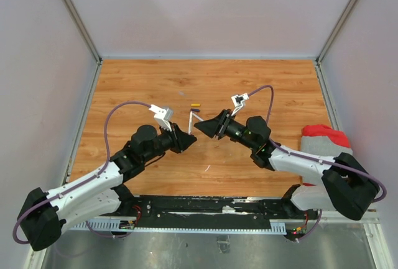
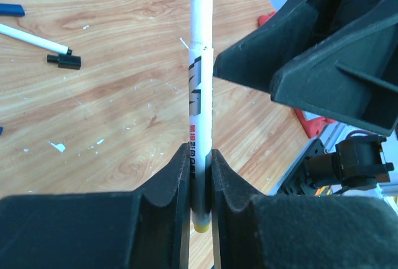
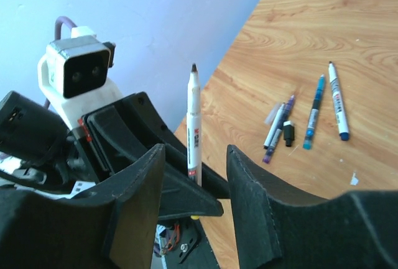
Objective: Insert the pens into the pen caps
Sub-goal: Pick up the pen from the center of the board.
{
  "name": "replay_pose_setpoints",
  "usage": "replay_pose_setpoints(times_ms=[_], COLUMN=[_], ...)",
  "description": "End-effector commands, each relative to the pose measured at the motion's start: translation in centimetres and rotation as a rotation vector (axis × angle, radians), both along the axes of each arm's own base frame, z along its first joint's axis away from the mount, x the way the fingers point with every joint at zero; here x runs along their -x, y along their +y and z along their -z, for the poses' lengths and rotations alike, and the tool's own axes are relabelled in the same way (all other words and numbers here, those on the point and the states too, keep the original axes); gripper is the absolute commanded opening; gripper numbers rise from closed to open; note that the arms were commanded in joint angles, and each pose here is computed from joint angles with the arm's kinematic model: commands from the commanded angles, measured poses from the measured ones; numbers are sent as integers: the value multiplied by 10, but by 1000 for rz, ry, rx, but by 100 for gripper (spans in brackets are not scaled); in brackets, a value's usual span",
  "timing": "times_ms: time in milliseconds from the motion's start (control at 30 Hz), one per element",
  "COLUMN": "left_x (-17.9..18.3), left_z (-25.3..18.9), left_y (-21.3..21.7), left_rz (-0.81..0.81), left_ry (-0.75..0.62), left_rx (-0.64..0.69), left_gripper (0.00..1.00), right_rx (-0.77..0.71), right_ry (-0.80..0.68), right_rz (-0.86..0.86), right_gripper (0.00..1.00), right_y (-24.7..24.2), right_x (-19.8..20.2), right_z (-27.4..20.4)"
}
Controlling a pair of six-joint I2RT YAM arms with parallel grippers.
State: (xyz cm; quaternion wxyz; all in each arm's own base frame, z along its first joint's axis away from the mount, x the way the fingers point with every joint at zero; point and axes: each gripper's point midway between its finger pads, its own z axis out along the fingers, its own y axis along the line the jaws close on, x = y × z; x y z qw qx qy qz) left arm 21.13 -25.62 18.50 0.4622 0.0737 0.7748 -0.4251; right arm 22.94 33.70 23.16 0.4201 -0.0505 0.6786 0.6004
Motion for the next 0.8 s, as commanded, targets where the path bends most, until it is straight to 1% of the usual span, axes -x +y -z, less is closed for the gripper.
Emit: replay_pose_setpoints(times_ms=[0, 200, 300, 467, 533, 633, 667, 700, 767], left_x=[3, 6, 6, 6, 6, 6, 5, 5, 4], left_z=[3, 4, 6, 8, 8, 9, 9, 9, 9], left_y=[1, -1, -2, -3, -3, -2, -1, -1, 1], left_rz=[10, 35, 41, 48, 48, 39, 35, 31, 22], left_ry=[-14, -16, -10, -3, -3, 0, 0, -1, 2], left_rx=[-9, -12, -23, -30, -30, -34, -35, -35, -37], left_gripper=[1, 0, 1, 1, 0, 0, 0, 1, 5], right_rx=[94, 98, 76, 80, 79, 82, 84, 86, 92], right_ry=[-14, -2, -6, -1, 3, 8, 8, 7, 6], right_rz=[48, 8, -37, -109, -121, -124, -123, -121, -115], right_gripper=[46, 45, 44, 40, 33, 17, 14, 11, 7], right_y=[4, 16, 26, 41, 44, 46, 45, 45, 43], right_x=[-11, -13, -9, -2, 0, 0, 0, 0, 0], right_z=[0, -3, -7, -3, -1, 2, 2, 2, 2])
